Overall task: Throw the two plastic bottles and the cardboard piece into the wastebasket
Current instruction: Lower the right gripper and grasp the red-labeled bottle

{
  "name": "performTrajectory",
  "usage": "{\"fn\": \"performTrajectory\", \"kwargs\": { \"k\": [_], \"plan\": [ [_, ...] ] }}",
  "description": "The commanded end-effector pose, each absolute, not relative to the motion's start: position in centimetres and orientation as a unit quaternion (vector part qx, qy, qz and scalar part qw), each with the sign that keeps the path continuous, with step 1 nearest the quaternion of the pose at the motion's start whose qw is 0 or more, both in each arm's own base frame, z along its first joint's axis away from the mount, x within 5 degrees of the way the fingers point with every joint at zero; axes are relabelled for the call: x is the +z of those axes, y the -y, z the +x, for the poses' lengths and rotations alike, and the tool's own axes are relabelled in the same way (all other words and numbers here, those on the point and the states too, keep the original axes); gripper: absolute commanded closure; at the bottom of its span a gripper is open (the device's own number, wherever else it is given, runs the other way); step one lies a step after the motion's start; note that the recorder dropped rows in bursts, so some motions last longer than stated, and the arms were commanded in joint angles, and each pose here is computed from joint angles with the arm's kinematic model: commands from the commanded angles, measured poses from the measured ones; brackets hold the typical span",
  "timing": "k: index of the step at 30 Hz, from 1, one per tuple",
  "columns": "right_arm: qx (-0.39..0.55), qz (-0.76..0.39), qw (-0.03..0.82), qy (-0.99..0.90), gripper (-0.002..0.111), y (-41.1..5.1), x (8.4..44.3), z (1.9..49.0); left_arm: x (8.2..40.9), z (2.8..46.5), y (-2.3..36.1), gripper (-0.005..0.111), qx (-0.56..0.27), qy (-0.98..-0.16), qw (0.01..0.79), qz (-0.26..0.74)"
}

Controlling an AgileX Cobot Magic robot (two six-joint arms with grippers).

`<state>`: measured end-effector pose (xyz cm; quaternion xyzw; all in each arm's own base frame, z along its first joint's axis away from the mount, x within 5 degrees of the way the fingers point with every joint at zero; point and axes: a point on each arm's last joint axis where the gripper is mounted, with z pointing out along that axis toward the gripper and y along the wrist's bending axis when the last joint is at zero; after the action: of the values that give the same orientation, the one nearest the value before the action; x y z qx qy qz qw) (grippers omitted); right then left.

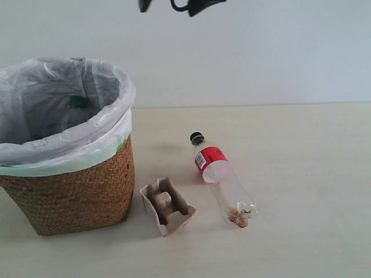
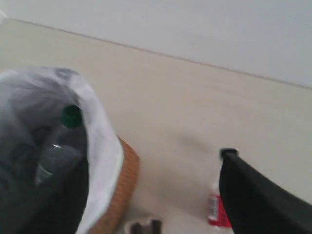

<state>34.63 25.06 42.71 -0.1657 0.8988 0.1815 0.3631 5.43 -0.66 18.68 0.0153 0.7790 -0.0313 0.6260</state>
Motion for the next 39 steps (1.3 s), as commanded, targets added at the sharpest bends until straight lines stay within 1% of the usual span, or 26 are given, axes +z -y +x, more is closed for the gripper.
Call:
{"fn": "performTrajectory", "kwargs": {
  "k": [1, 4, 14, 15, 18, 23, 27, 30, 33, 39],
  "plan": [
    [0.126, -0.172, 0.330, -0.920, 0.042, -22.4, 41.8, 35.6, 18.6, 5.4, 0.6, 0.103, -0.030, -0.777, 0.629, 0.013],
    [0.128, -0.171, 0.284, -0.935, 0.042, -22.1, 39.4, 35.7, 18.6, 5.4, 0.6, 0.103, -0.030, -0.777, 0.629, 0.013],
    [0.044, -0.193, 0.175, -0.964, 0.042, -21.3, 31.4, 35.9, 18.6, 5.4, 0.6, 0.103, -0.030, -0.777, 0.629, 0.013],
    [0.019, -0.198, 0.152, -0.968, 0.042, -20.9, 29.7, 35.6, 18.6, 5.4, 0.6, 0.103, -0.030, -0.777, 0.629, 0.013],
    [0.001, -0.201, 0.103, -0.974, 0.042, -20.4, 26.8, 34.8, 18.6, 5.4, 0.6, 0.103, -0.030, -0.777, 0.629, 0.013],
    [0.017, -0.209, 0.123, -0.970, 0.042, -20.4, 22.3, 34.5, 18.6, 5.4, 0.6, 0.103, -0.030, -0.777, 0.629, 0.013],
    [0.025, -0.218, 0.138, -0.966, 0.045, -20.4, 21.3, 34.5, 18.6, 5.4, 0.6, 0.103, -0.030, -0.777, 0.629, 0.013],
    [0.046, -0.209, 0.135, -0.967, 0.046, -20.9, 20.8, 34.5, 18.6, 5.4, 0.6, 0.103, -0.030, -0.777, 0.629, 0.013],
    [0.051, -0.210, 0.123, -0.969, 0.046, -21.3, 19.4, 34.7, 18.6, 5.4, 0.6, 0.103, -0.030, -0.777, 0.629, 0.013],
    [0.041, -0.211, 0.100, -0.971, 0.046, -21.8, 15.6, 35.5, 18.6, 5.4, 0.6, 0.103, -0.030, -0.777, 0.629, 0.013]
  ]
}}
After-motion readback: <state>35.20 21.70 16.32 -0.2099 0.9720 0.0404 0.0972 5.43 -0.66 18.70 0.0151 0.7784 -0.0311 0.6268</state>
